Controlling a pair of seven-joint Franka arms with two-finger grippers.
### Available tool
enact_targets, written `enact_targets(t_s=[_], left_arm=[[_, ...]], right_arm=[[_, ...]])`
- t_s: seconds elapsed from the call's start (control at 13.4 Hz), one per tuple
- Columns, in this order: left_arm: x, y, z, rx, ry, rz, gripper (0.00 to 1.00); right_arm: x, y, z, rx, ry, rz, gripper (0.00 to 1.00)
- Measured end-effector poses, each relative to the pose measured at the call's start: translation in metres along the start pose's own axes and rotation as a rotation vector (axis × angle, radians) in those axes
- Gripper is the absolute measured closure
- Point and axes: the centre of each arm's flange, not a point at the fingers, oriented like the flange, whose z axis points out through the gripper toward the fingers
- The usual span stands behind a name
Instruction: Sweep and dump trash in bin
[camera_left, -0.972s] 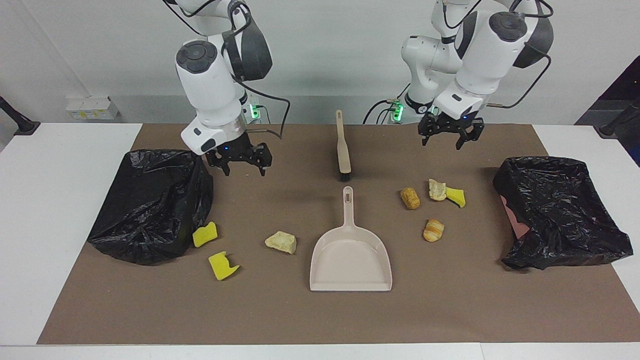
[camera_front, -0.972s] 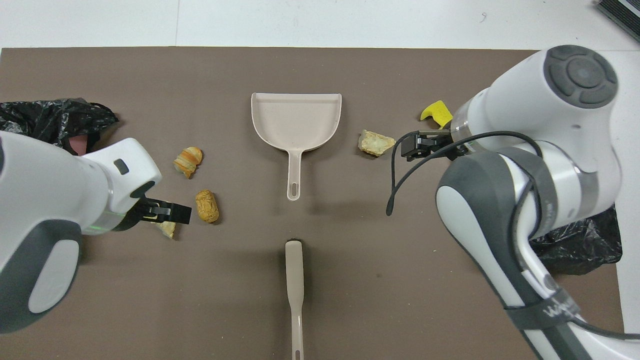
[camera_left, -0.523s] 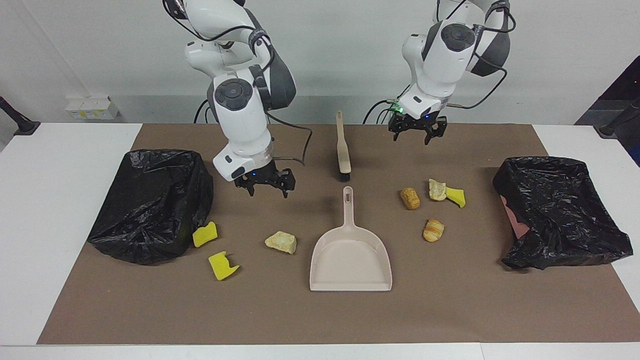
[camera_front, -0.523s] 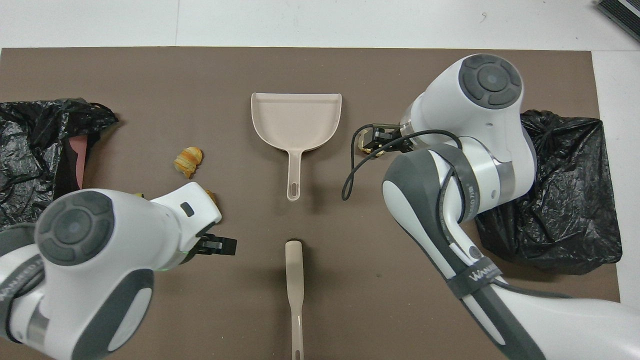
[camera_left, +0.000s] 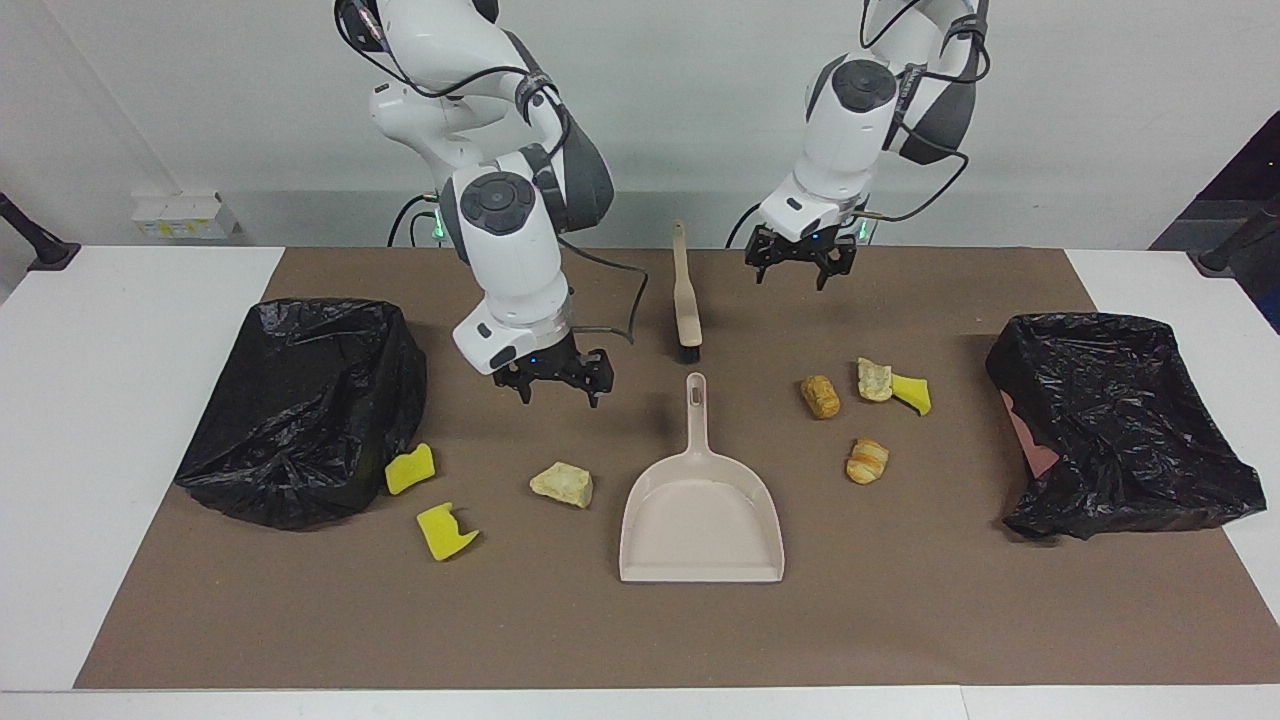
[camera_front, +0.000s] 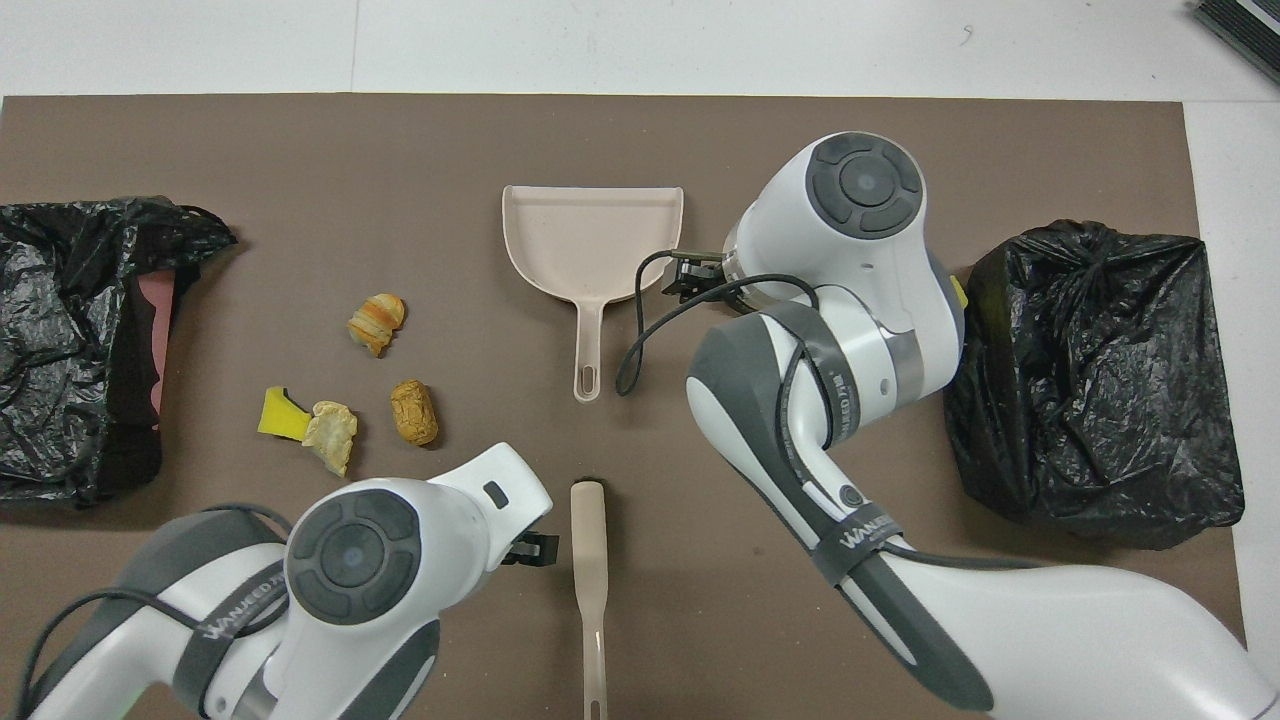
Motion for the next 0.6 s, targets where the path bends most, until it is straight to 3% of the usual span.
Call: enact_targets(t_s=[0.3,0.6], left_arm=[[-0.001,-0.003,0.007,-0.003,0.003,-0.005,0.00],[-0.003,-0.001,0.013,-0.002,0.004,0.001,0.00]], right_arm=[[0.014,-0.036,0.016,0.030,0.024,-0.021,0.00],[0.010,-0.059,0.040,0.052,0.004,-0.048,0.00]])
